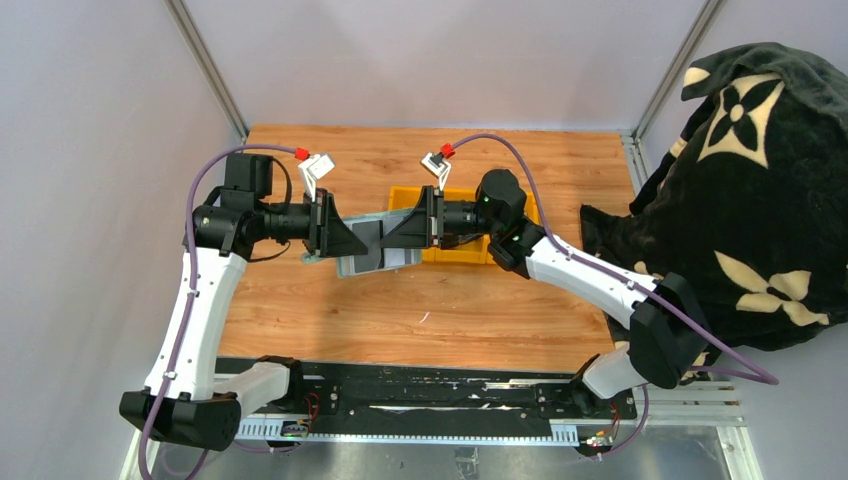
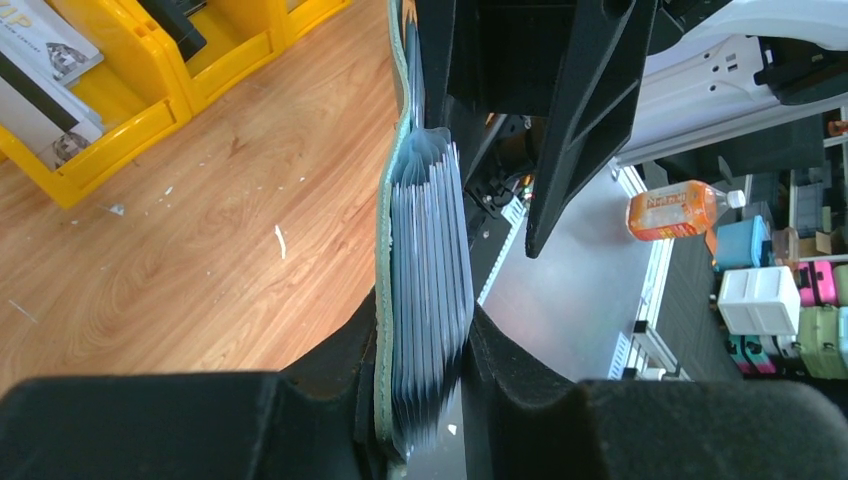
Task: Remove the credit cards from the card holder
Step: Remove the credit card from the card holder.
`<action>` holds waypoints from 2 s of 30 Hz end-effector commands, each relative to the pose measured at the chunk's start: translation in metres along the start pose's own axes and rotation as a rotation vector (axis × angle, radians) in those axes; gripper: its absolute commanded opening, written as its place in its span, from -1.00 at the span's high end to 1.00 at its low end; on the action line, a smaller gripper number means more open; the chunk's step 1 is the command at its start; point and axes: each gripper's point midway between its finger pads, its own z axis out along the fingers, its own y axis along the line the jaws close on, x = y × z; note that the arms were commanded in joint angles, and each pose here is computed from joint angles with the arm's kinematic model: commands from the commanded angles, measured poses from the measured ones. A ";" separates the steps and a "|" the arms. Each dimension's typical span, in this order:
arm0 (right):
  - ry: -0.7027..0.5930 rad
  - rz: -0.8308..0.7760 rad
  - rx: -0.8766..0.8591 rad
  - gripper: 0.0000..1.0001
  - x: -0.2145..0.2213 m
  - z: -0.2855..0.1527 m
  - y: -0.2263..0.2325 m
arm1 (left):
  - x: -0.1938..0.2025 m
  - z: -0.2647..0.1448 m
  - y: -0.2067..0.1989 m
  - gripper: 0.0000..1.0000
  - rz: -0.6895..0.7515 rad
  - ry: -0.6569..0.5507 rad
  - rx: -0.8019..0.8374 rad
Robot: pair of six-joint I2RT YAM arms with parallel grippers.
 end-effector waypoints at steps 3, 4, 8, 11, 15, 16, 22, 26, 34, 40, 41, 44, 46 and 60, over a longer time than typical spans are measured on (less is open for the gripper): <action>0.012 -0.019 -0.009 0.15 0.007 0.004 0.003 | -0.010 -0.007 -0.033 0.93 0.013 -0.020 0.142; 0.015 -0.024 -0.012 0.17 0.007 0.006 0.004 | -0.010 -0.007 -0.034 0.91 0.011 -0.019 0.147; 0.029 -0.015 0.002 0.35 0.014 0.017 0.001 | -0.012 -0.007 -0.038 0.79 0.005 -0.017 0.171; 0.014 0.001 0.010 0.60 0.014 0.021 -0.002 | -0.011 -0.010 -0.051 0.60 0.008 -0.014 0.247; -0.018 0.014 -0.002 0.77 0.010 0.021 0.001 | -0.007 -0.016 -0.067 0.36 0.053 -0.023 0.311; -0.020 0.014 -0.009 0.81 0.009 0.021 0.002 | -0.006 -0.017 -0.068 0.31 0.058 -0.024 0.319; -0.038 0.024 -0.063 1.00 0.010 0.015 0.010 | -0.003 -0.020 -0.077 0.17 0.043 -0.016 0.384; -0.063 0.037 -0.120 1.00 0.010 0.007 0.017 | -0.002 -0.021 -0.079 0.25 0.044 -0.015 0.404; -0.093 0.021 -0.161 1.00 0.013 -0.011 0.024 | -0.003 -0.019 -0.074 0.46 0.034 -0.016 0.377; -0.117 0.003 -0.106 1.00 0.012 -0.020 0.018 | -0.003 -0.018 -0.073 0.41 0.016 -0.012 0.368; -0.121 -0.008 -0.097 1.00 0.011 -0.021 0.018 | -0.003 -0.018 -0.073 0.40 0.018 -0.013 0.368; -0.118 -0.029 -0.066 1.00 0.011 -0.020 0.017 | -0.004 -0.018 -0.072 0.41 0.021 -0.015 0.358; -0.122 -0.040 -0.055 1.00 0.010 -0.019 0.017 | -0.004 -0.018 -0.070 0.41 0.018 -0.014 0.350; -0.084 -0.092 -0.057 0.42 0.012 0.005 0.027 | -0.006 -0.014 -0.062 0.40 0.010 -0.015 0.303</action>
